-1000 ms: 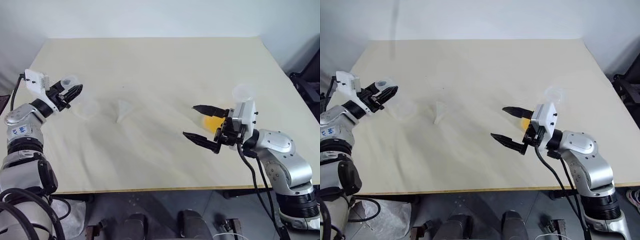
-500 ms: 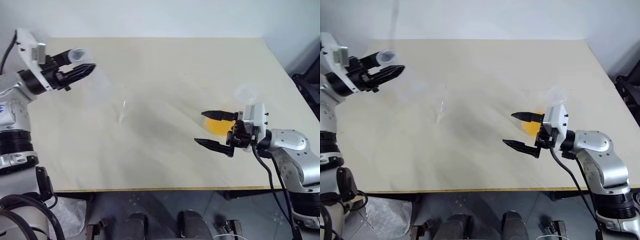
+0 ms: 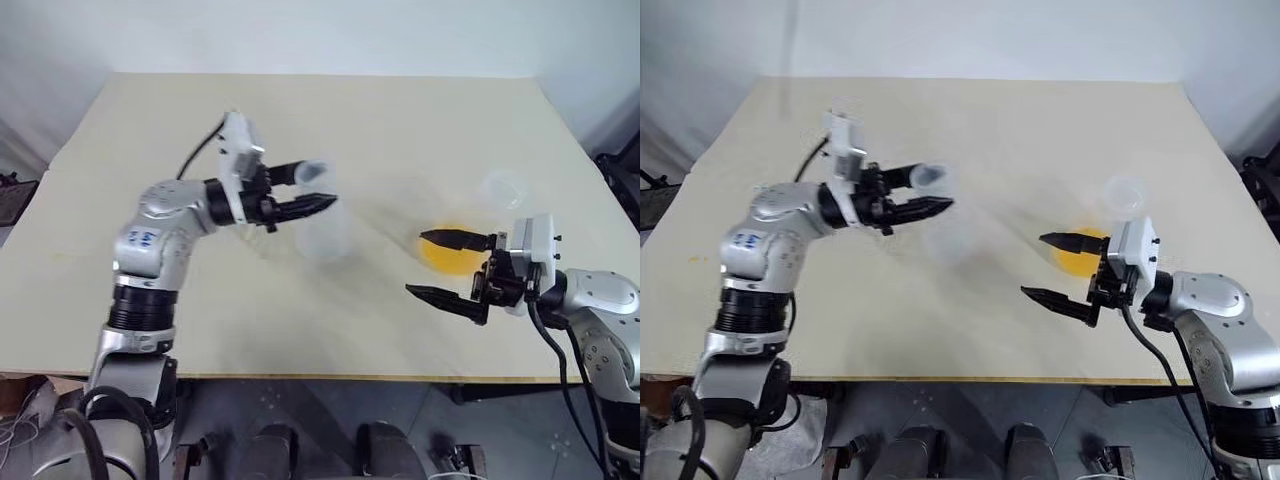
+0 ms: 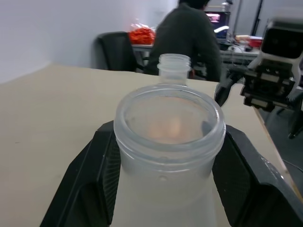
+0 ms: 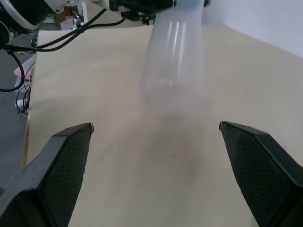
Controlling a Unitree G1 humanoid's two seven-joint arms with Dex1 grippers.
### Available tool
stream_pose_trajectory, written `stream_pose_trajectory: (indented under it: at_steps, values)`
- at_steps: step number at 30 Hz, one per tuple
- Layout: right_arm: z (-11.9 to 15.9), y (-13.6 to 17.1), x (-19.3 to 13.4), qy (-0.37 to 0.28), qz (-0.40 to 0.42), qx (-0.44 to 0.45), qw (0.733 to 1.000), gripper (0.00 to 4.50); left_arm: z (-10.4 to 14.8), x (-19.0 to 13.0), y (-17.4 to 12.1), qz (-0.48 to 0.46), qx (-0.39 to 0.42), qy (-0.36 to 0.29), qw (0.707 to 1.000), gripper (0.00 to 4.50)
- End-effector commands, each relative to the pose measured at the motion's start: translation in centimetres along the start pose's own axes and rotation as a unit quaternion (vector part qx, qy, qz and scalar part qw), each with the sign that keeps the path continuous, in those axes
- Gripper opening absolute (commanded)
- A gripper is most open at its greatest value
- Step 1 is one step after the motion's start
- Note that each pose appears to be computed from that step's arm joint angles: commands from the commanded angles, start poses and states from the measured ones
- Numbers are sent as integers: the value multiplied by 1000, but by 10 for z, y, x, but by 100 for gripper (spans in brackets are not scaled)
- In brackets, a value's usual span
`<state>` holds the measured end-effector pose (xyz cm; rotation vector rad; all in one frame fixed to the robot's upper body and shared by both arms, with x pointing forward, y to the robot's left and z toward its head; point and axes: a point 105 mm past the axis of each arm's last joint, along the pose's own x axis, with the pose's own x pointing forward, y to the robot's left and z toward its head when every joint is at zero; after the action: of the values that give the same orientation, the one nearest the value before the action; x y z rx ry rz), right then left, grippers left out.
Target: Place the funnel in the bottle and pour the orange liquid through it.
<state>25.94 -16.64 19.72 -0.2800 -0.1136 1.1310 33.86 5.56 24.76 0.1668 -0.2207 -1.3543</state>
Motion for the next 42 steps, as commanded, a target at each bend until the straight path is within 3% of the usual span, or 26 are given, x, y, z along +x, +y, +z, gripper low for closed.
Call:
stream_pose_trajectory:
  at_steps: [1, 12, 29, 35, 42]
  values:
    - [6, 4, -11, 6, -13, -18, 1000, 450, -14, 19, -9, -31, 29, 24, 999, 236]
    - [2, 17, -13, 10, -40, -12, 999, 450, -25, 56, -18, -64, 36, 30, 997, 236]
    - [3, 17, -14, 8, -59, -17, 998, 450, -41, 74, -24, -89, 30, 57, 994, 236]
    - [2, 14, -15, 12, -64, -18, 998, 450, -39, 71, -22, -94, 30, 61, 993, 431]
    - [0, 9, -20, 28, -70, -19, 997, 450, -24, 56, -21, -99, 26, 34, 994, 445]
